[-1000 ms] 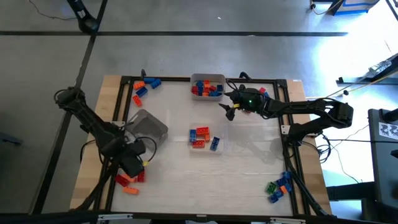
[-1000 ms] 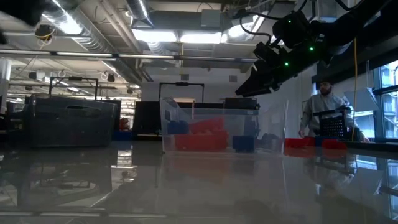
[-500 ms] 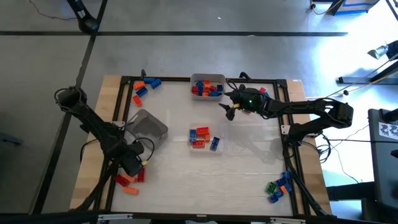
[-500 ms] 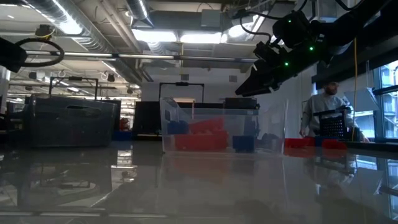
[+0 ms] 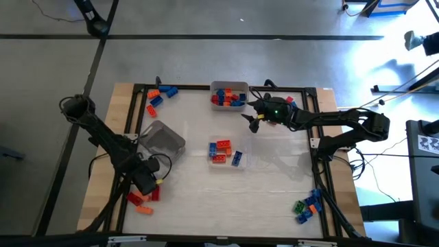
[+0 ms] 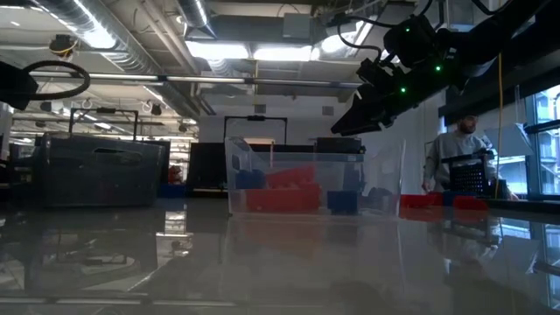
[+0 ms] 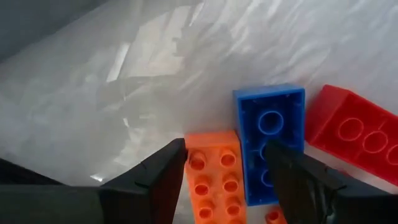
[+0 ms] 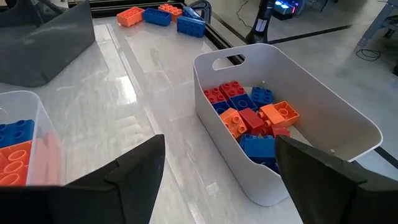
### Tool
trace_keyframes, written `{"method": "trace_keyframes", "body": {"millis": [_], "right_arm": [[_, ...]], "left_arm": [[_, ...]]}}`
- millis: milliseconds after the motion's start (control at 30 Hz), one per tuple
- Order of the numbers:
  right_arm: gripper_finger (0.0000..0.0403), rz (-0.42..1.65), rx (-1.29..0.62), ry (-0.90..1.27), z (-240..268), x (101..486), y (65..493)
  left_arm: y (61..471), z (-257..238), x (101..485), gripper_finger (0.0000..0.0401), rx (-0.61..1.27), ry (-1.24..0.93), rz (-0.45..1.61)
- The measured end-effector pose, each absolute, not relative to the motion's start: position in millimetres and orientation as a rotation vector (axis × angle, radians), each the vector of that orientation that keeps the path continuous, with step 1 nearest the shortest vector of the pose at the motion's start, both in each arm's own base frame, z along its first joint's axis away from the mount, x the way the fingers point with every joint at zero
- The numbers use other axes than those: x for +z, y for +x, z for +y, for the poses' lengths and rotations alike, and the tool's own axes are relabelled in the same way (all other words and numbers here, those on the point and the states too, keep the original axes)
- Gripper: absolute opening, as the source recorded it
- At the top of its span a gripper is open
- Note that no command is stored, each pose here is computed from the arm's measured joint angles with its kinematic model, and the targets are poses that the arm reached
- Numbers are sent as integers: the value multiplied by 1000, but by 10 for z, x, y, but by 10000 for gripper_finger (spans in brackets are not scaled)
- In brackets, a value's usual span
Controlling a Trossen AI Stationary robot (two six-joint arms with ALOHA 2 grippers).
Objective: Sort blocks by size
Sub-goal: Put the blue game piece into the transparent bin
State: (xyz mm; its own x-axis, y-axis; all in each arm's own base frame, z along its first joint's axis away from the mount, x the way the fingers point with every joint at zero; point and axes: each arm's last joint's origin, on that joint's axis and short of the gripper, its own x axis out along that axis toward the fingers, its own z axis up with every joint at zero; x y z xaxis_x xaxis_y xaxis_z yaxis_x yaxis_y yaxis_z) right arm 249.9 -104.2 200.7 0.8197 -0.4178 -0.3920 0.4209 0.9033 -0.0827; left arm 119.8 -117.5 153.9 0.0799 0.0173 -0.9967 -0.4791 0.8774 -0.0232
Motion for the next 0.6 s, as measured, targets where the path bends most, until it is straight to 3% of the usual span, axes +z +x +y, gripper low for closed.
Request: {"method": "trace_keyframes", "body": {"millis": [367,600], "right_arm": [[300,415,-447,9,-1042,2008,2500],[300,414,-447,10,-1042,2008,2500]], "left_arm": [[1395,-1057,1541,210,358,-277,1286],[1499,-1107,1796,210,306,-287,1251]]}}
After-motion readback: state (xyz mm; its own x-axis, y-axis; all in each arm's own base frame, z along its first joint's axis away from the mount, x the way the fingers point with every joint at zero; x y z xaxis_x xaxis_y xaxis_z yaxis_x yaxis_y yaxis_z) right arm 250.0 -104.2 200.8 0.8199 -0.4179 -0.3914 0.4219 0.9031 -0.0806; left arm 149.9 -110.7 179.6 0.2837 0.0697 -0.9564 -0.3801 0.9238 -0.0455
